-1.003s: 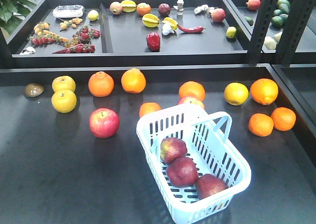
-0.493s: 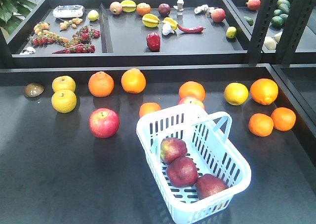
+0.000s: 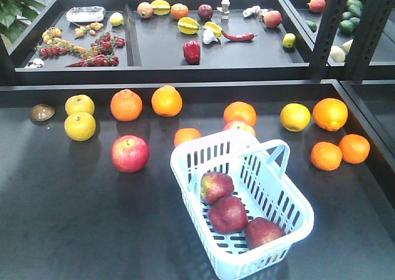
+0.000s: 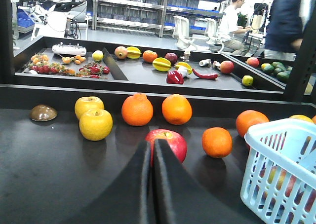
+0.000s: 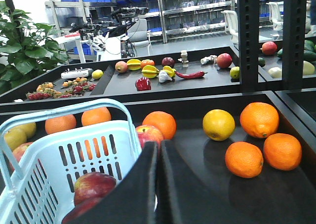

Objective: Pick three apples into basket with both arms

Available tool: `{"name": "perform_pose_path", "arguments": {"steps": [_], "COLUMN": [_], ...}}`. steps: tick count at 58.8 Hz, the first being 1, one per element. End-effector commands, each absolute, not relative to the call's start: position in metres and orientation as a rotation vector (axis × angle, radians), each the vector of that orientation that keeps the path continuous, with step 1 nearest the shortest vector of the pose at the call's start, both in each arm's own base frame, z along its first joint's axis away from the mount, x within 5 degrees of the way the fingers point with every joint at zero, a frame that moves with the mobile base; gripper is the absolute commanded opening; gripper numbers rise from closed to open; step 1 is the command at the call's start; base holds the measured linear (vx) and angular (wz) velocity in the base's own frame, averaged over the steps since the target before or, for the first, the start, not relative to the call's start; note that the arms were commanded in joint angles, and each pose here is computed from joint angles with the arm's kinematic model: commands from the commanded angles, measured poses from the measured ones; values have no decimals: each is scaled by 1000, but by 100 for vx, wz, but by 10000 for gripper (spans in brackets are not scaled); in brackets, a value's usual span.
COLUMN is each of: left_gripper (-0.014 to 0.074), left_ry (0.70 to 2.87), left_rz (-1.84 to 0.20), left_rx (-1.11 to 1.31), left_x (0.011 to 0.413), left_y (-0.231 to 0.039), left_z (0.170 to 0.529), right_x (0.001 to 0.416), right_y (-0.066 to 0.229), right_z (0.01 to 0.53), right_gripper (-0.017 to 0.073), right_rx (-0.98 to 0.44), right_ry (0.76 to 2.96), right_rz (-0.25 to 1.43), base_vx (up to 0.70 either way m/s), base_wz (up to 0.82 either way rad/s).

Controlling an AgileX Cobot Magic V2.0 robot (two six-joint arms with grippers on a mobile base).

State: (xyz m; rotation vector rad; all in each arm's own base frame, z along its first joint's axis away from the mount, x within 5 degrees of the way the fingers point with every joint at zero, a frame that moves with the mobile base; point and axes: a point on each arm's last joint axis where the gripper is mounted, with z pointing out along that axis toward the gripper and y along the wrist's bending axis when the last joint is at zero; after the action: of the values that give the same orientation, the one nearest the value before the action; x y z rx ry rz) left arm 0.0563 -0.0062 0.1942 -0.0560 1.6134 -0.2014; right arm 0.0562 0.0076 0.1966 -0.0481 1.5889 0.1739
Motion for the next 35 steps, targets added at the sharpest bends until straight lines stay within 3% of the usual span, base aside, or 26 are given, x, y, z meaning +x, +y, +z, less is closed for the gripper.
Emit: {"name": "perform_pose_path", "arguments": {"steps": [1,35], "left_gripper": [-6,-6], "left_ry": [1509,1509], "left_rz": [-199,-199], "left_rx": [-70,-70], "left_x": [54,54], "left_y": [-5,-5], "left_z": [209,209], "right_x": [56,56], "right_y": [8,8], "right_z": [199,199], "right_gripper": [-8,-8], "right_rx": [-57,-57], "right_ry": [1520,1520], "right_rz": [173,173], "base_vx": [0,0], "base_wz": [0,0]}}
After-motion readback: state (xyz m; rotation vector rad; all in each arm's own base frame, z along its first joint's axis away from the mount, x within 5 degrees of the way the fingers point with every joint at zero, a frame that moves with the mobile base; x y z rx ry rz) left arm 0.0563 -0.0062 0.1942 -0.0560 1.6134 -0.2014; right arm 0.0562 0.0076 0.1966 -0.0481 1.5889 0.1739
